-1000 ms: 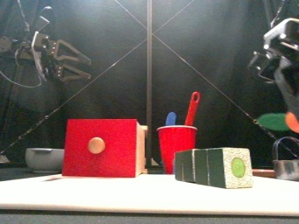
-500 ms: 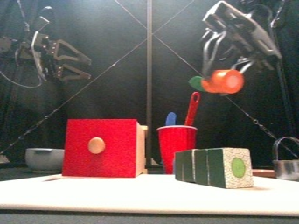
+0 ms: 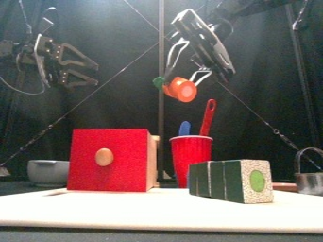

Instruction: Place carrot in open drawer

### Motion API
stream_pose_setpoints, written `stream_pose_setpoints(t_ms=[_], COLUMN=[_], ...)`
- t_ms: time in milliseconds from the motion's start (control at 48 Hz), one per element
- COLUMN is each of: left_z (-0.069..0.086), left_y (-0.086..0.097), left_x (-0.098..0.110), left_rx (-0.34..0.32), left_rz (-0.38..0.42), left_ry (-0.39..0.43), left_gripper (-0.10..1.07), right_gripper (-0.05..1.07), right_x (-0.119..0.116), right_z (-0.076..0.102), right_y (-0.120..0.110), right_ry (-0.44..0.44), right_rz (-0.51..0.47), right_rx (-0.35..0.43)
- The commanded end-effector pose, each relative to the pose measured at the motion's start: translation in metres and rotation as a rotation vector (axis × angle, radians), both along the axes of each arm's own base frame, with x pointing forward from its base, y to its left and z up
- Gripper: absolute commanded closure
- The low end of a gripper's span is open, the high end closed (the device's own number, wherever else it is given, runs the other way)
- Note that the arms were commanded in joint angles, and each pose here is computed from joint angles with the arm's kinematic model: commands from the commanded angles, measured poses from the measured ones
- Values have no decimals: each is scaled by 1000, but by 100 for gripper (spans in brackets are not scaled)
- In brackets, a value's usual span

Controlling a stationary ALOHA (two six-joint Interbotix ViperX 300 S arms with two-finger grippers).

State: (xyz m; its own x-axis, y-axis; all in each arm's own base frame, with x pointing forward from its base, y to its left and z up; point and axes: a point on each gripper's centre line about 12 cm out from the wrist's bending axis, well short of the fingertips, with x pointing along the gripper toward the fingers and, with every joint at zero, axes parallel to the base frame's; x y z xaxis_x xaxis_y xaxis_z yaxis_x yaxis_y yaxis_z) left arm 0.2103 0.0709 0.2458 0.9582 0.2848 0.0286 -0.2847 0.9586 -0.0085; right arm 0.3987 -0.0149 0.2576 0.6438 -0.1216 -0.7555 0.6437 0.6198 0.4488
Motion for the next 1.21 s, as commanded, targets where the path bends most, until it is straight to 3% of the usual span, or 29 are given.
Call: stream_pose_setpoints(t_ms=[0, 292, 562, 917, 1188], left_z=[7, 5, 2, -9, -9], left_y=[1, 2, 4, 13, 14], left_x=[2, 2, 0, -8, -9], left_rx=[11, 9, 5, -22, -25], left_rz=[1, 3, 16, 74, 77], left_ry=[-19, -16, -5, 14, 14], left_gripper=[-3, -3, -3, -3, -3], right_gripper=[25, 25, 25, 25, 25], right_x=[9, 56, 90, 106, 108], right_z=[20, 12, -11, -27, -35], right_y=[-8, -23, -40, -56, -49], right_ry=[-19, 92, 195, 196, 185], right_rz=[23, 220, 330, 324, 296], right_rx=[-3, -50, -90, -75, 17])
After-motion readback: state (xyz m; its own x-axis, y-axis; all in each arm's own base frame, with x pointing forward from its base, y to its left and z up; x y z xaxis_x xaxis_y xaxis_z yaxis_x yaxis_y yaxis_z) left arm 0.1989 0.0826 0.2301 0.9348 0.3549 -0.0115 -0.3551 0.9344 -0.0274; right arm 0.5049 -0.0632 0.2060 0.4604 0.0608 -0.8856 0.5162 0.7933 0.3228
